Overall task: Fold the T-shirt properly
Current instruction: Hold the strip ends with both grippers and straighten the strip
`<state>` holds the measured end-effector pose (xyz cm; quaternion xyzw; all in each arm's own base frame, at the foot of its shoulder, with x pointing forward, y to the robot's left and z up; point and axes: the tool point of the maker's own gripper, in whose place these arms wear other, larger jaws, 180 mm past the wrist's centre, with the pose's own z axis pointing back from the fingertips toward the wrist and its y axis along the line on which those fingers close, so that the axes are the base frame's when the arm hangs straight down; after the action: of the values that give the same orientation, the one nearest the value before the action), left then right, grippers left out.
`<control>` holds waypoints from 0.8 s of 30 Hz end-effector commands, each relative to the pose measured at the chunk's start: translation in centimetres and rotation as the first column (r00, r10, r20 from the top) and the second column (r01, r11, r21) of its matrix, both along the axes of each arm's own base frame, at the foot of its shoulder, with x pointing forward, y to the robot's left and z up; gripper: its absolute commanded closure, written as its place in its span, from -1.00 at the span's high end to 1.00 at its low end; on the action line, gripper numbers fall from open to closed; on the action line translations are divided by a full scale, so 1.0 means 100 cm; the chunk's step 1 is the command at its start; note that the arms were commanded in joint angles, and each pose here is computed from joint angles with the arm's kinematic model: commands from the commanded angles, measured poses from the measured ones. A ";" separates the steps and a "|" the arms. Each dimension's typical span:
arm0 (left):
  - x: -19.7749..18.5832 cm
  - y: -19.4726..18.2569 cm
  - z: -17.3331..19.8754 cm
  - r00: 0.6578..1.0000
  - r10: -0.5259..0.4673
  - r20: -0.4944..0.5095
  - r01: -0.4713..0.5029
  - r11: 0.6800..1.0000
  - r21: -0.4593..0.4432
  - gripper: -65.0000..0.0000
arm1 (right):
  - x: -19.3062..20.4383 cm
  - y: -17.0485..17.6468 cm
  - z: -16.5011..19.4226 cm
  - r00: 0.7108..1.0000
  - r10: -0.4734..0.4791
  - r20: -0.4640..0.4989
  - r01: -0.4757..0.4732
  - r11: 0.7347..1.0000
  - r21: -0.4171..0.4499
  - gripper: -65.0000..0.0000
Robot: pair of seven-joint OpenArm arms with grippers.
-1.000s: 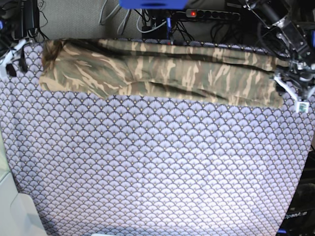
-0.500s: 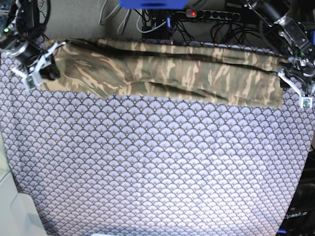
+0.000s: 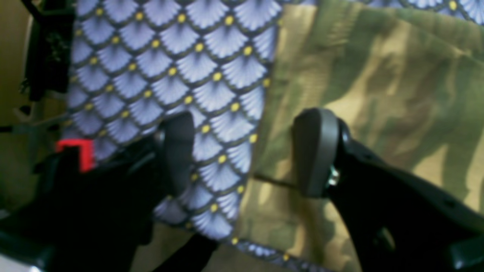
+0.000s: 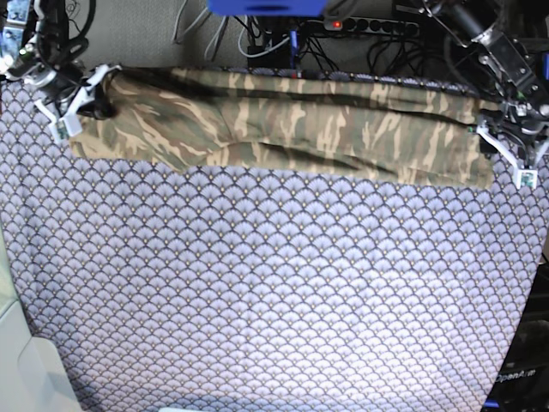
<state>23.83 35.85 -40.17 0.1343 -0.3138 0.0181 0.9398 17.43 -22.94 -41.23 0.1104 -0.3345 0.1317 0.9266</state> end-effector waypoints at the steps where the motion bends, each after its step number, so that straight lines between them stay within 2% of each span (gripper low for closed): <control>1: 0.005 0.006 0.006 1.000 0.003 0.021 -0.004 1.000 0.011 0.25 | 0.004 0.000 0.004 1.000 0.006 0.025 -0.006 1.000 0.011 -1.00; 6: -0.001 0.002 -0.013 1.000 0.009 -0.008 -0.009 0.999 -0.036 0.25 | -0.002 0.008 -0.009 1.000 0.005 0.007 -0.006 0.999 0.052 -1.00; 15: -0.007 -0.004 -0.030 0.999 0.013 -0.040 -0.016 0.997 -0.081 0.25 | 0.003 0.009 -0.009 1.000 0.010 0.011 -0.011 0.999 0.053 -1.00; 24: -0.021 -0.025 -0.065 0.994 0.016 -0.110 -0.035 0.983 -0.178 0.24 | 0.004 0.008 -0.009 1.000 0.012 0.011 -0.013 0.999 0.050 -1.00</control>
<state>24.30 34.73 -43.81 0.0637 -0.3370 0.0655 0.9371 17.68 -22.00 -42.40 0.1365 -0.3418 0.1225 0.9217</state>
